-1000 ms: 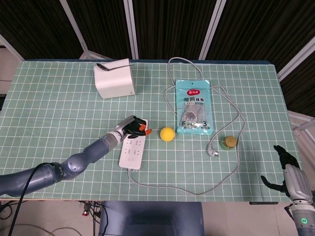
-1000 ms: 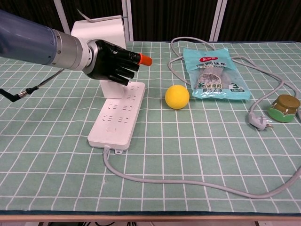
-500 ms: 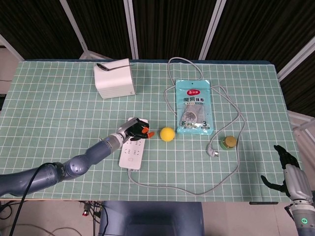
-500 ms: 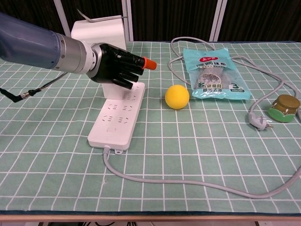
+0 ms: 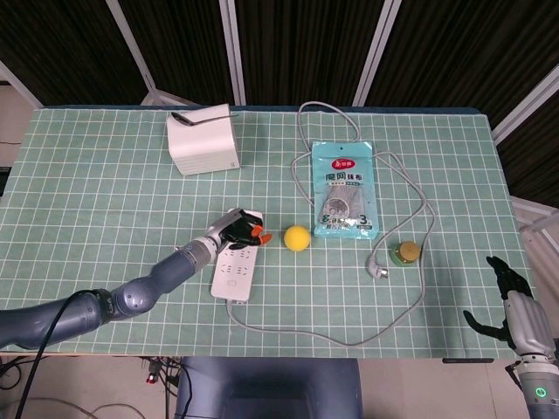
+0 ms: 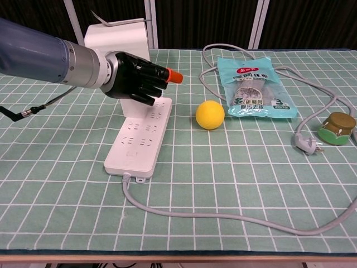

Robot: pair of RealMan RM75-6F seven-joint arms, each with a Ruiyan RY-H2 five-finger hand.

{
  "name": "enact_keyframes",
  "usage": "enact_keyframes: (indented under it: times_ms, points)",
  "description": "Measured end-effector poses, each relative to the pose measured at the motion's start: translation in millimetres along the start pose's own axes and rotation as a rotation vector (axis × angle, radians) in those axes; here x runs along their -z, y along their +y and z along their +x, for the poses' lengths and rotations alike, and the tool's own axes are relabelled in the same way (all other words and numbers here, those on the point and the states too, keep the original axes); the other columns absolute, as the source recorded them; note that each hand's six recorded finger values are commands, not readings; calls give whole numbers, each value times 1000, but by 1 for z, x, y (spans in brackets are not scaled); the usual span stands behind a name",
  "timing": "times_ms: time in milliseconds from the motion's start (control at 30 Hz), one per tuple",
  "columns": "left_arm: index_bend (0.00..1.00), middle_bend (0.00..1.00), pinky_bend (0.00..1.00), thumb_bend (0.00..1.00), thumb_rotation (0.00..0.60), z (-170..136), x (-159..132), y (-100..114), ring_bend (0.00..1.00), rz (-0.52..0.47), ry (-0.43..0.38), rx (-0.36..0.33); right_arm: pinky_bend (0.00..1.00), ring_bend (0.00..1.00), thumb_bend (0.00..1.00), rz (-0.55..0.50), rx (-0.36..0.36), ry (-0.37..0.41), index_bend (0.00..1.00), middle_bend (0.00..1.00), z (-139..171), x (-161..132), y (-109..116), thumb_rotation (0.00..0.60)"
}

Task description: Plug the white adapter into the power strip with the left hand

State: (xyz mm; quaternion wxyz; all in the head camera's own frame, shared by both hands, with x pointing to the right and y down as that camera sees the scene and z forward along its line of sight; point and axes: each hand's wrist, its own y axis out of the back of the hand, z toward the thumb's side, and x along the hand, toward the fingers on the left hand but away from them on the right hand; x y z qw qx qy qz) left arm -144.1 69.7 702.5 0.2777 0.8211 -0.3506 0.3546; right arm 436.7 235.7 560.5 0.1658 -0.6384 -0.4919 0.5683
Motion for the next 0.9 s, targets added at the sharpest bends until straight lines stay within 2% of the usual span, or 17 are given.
enact_keyframes:
  times_ms: [100, 133, 200, 267, 300, 367, 467, 567, 667, 767, 800, 900]
  points:
    - [657, 851, 871, 321, 600, -6, -15, 1, 784, 19, -45, -7, 0, 0, 340, 20, 15, 19, 0, 0, 0, -1, 1, 600]
    - [590, 775, 813, 321, 600, -9, -20, 1, 719, 26, -58, -8, 0, 0, 340, 23, 17, 22, 0, 0, 0, -1, 0, 600]
    - [524, 653, 716, 321, 600, -16, -29, 1, 613, 51, -87, -8, 0, 0, 340, 27, 20, 24, 0, 0, 0, -1, 1, 600]
    - [454, 482, 552, 316, 600, -23, -34, 3, 439, 94, -105, -7, 0, 0, 340, 31, 23, 28, 0, 0, 0, -1, 1, 600]
    - [418, 427, 491, 310, 600, -29, -37, 4, 380, 136, -115, -7, 0, 0, 339, 35, 25, 30, 0, 0, 0, -1, 1, 600]
    - [293, 276, 310, 273, 600, -40, -38, 7, 216, 216, -129, -14, 0, 0, 340, 40, 28, 34, 0, 0, 0, -2, 1, 600]
    - [184, 149, 166, 237, 600, -63, -32, 13, 110, 360, -144, -37, 0, 0, 340, 49, 32, 37, 0, 0, 0, -2, 1, 600]
    - [107, 67, 59, 172, 600, -87, -19, 21, 39, 487, -153, -92, 0, 0, 340, 72, 43, 48, 0, 0, 0, -3, 2, 600]
    - [55, 14, 7, 123, 600, -104, -5, 46, 0, 614, -154, -229, 0, 0, 340, 105, 69, 67, 0, 0, 0, -5, 4, 600]
    - [17, 0, 0, 94, 600, -128, 11, 73, 0, 790, -138, -413, 0, 0, 340, 128, 86, 76, 0, 0, 0, -6, 3, 600]
    - [13, 0, 0, 92, 600, -141, 19, 83, 0, 855, -121, -491, 0, 0, 340, 131, 89, 77, 0, 0, 0, -6, 3, 600]
    - [10, 0, 0, 86, 600, -177, 47, 104, 0, 1000, -45, -665, 0, 0, 340, 137, 96, 80, 0, 0, 0, -7, 3, 600]
